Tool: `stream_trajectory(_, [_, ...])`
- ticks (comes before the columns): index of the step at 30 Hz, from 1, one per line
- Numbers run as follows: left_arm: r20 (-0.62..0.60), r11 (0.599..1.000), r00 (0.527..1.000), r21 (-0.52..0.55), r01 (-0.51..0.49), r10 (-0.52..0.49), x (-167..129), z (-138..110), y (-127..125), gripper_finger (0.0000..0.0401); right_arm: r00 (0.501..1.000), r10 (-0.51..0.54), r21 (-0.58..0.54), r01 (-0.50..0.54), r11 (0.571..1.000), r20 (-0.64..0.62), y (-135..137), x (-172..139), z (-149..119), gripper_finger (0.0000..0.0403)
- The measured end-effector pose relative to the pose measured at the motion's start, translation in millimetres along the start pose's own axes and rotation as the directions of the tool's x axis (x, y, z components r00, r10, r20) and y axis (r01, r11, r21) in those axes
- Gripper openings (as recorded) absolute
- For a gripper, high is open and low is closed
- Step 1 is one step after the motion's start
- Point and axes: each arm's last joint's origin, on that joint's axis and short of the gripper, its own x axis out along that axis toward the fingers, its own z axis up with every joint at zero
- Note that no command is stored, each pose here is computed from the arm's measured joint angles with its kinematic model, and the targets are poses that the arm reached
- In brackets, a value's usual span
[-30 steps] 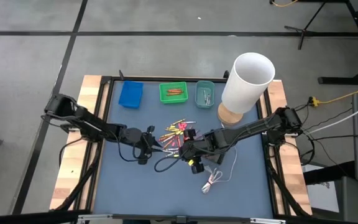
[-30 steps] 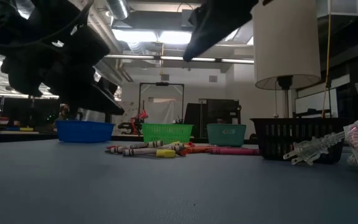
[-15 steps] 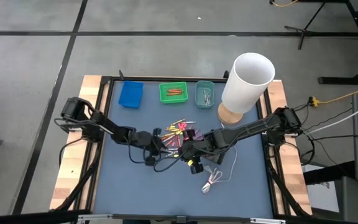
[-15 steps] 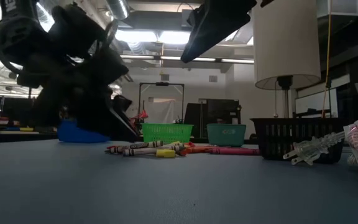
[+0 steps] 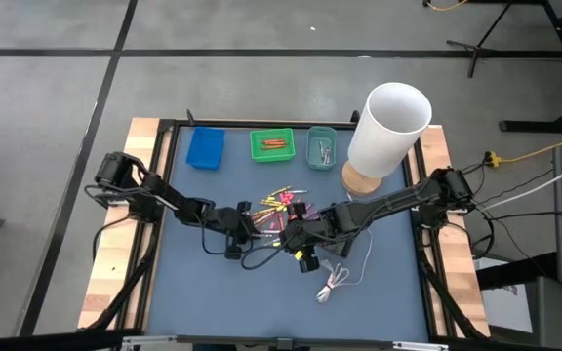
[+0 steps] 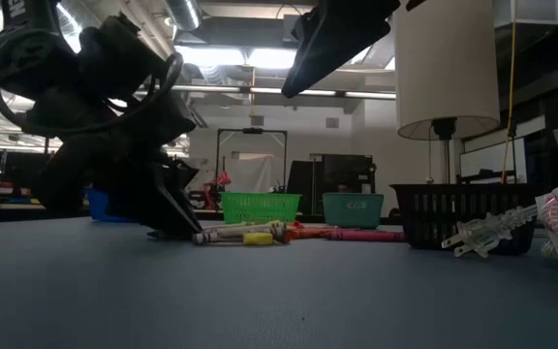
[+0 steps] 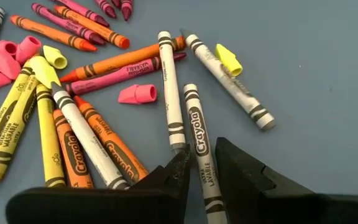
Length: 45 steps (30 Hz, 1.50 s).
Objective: Sort crayons
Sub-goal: Put the gray crayon into the dark green bin
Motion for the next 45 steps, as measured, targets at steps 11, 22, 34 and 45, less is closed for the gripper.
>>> stream_trajectory(11, [-0.035, 0.999, 0.999, -0.047, -0.008, 0.006, -0.3, -3.2, 0.1, 0.0027, 1.000, 0.000, -0.001, 0.000, 1.000, -0.004, 0.0, -0.1, -0.4, 0.0163])
stream_trajectory(22, [-0.014, 0.999, 1.000, -0.052, -0.009, 0.008, -1.2, -1.4, 0.4, 0.0006, 0.994, -0.001, -0.015, -0.001, 1.000, -0.107, -4.1, -31.6, -12.8, 0.0163])
stream_trajectory(34, [0.085, 0.982, 0.996, -0.191, -0.008, 0.025, -12.5, 16.8, 9.6, 0.0005, 0.985, -0.089, -0.029, 0.086, 0.996, -0.146, -11.8, -69.9, -22.9, 0.0163])
stream_trajectory(45, [0.261, 0.951, 0.946, -0.286, -0.117, 0.195, -11.7, 76.4, 41.3, 0.0006, 0.971, -0.152, -0.051, 0.145, 0.988, -0.183, -13.6, -71.1, -26.6, 0.0163])
